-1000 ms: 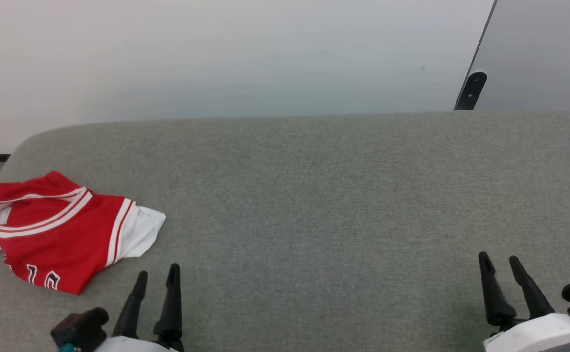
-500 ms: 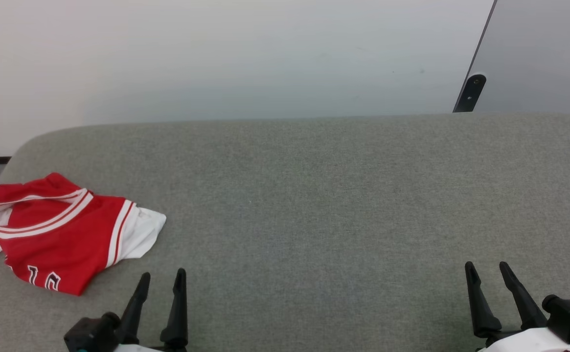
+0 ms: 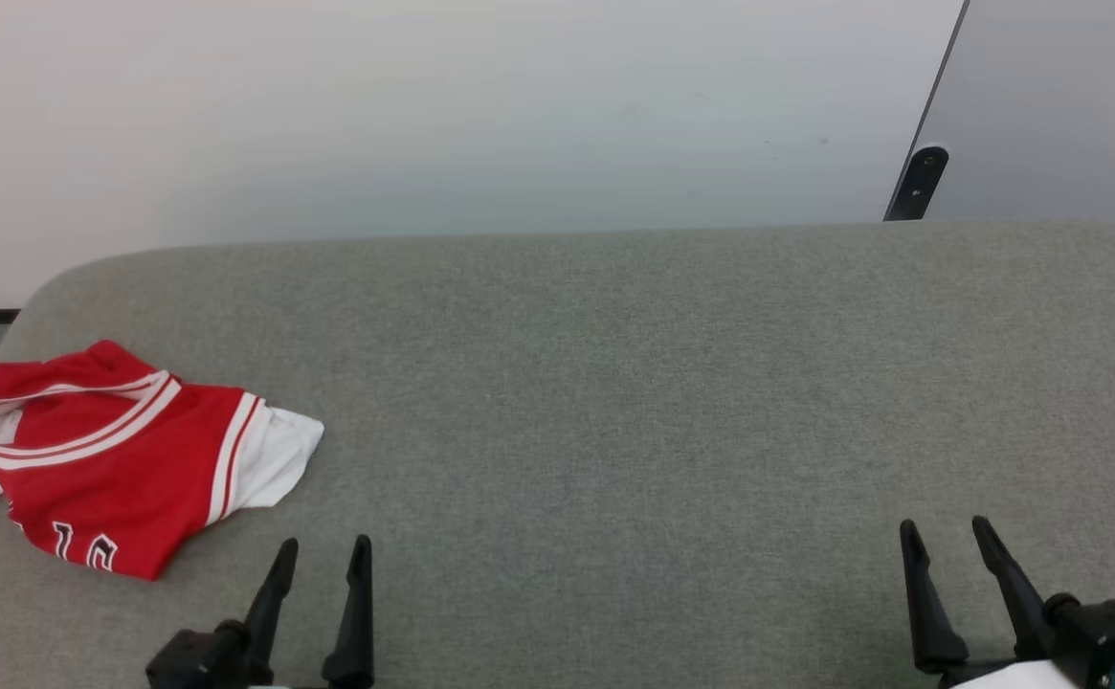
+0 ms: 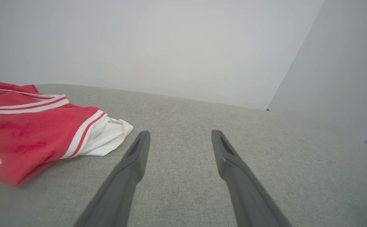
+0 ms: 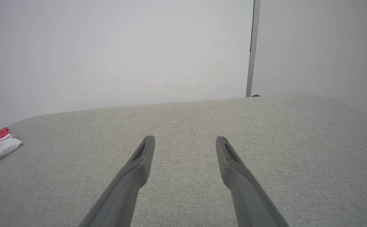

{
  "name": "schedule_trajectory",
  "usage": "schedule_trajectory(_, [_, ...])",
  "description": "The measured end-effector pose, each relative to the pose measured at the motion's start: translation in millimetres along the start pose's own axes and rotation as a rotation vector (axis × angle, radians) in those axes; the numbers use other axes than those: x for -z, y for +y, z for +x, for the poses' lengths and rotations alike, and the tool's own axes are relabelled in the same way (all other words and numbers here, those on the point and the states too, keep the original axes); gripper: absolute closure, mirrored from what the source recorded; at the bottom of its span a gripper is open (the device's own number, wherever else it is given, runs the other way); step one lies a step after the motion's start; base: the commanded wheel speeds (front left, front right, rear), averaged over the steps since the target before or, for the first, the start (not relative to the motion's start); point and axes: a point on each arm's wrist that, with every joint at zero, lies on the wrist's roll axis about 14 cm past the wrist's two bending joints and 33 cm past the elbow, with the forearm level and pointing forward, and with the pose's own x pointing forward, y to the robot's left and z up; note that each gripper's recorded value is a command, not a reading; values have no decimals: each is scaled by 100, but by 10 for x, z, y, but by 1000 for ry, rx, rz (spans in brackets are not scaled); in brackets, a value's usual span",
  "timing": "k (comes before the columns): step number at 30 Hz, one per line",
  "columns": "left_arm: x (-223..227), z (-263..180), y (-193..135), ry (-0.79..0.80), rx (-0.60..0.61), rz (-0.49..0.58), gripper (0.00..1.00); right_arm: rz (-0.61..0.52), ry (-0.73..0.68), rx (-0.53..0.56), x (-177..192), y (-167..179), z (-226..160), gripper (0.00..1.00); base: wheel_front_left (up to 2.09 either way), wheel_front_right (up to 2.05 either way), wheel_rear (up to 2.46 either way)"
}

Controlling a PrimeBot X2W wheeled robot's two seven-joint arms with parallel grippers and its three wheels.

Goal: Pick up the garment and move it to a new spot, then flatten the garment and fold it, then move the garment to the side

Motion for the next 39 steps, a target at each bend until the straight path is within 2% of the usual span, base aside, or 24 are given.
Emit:
schedule_trajectory(14, [44, -38, -33, 6, 21, 79, 0, -78, -10, -6, 2, 12, -13, 0, 0, 0, 0])
schedule_trajectory(24, [99, -59, -80, 15, 41, 98, 0, -56, -31, 6, -34, -5, -24, 0, 0, 0, 0])
schedule_trajectory(39, [131, -86, 12, 23, 3, 38, 0, 31, -33, 16, -15, 8, -44, 0, 0, 0, 0])
